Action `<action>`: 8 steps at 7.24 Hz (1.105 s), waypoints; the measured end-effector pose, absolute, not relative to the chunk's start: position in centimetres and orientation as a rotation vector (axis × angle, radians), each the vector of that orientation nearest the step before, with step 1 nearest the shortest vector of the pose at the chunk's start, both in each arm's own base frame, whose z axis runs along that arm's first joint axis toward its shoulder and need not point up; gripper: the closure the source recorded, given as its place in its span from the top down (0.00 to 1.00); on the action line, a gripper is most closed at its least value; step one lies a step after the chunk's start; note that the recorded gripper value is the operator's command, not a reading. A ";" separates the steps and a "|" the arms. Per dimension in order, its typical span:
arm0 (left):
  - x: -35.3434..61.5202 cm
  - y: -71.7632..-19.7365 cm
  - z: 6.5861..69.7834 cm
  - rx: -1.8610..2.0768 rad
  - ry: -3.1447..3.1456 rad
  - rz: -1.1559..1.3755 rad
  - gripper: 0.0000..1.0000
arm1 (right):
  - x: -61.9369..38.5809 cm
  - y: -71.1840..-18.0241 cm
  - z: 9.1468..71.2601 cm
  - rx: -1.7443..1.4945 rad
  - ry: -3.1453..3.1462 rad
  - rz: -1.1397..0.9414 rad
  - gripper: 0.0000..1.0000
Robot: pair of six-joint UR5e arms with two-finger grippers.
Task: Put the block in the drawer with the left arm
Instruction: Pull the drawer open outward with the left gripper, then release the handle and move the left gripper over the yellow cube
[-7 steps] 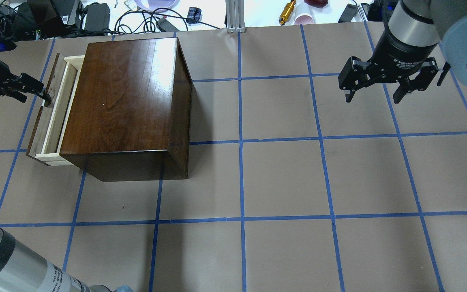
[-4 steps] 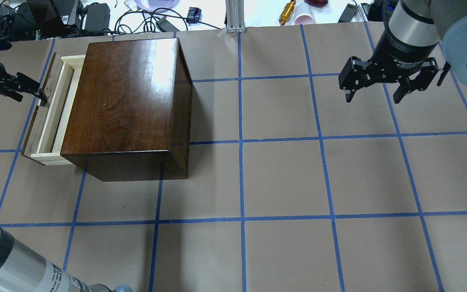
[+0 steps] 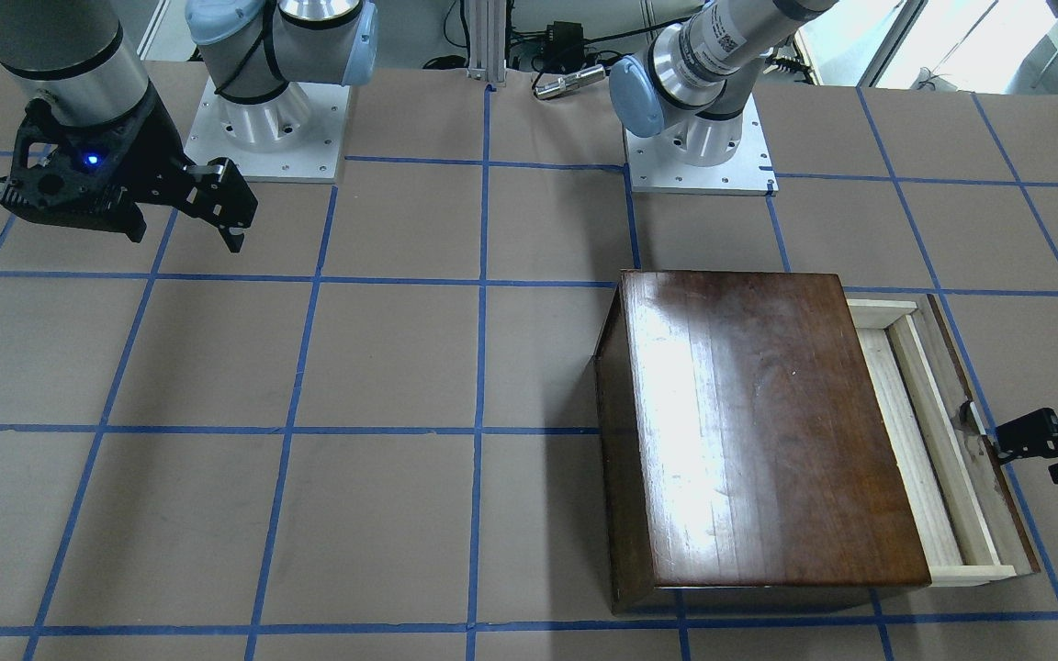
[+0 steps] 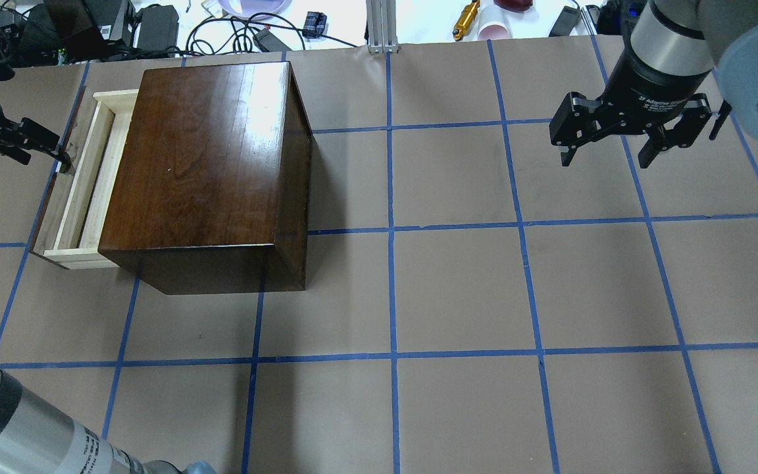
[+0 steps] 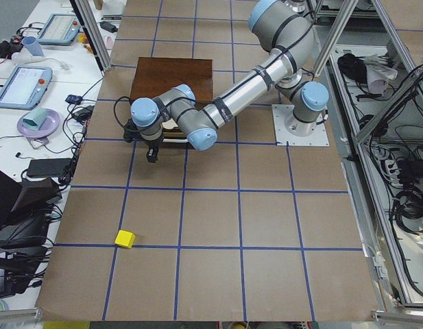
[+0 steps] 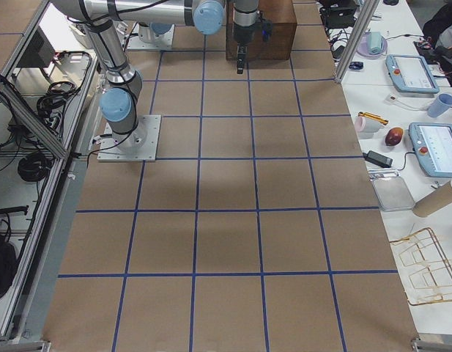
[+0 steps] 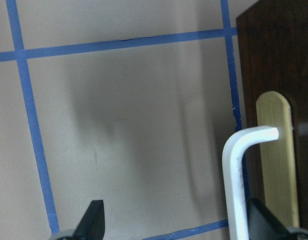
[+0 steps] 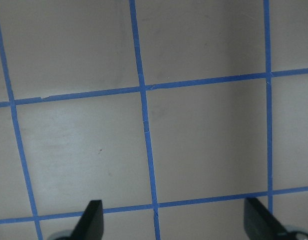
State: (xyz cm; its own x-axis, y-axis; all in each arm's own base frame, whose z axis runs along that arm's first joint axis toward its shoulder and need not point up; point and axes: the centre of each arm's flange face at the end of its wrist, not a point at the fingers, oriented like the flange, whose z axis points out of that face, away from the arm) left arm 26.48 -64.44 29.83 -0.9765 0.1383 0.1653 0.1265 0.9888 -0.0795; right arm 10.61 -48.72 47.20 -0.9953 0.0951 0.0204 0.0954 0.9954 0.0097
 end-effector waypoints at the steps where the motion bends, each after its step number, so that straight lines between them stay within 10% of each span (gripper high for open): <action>1: 26.7 -64.4 29.8 -0.203 -2.962 0.102 1.00 | 10.6 -48.7 47.2 -0.149 -3.118 -0.016 1.00; 8: 31.0 -64.4 34.1 -0.147 -3.056 0.181 1.00 | 10.6 -48.7 47.2 -0.149 -3.118 -0.016 1.00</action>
State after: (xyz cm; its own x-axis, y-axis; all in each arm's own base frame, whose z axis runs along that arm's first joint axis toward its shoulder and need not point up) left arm 30.99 -64.37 34.14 -0.9925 0.1000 0.0707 0.0910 0.9884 -0.1213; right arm 10.63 -48.72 47.22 -0.9953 0.0949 0.0204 0.0951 0.9954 0.0093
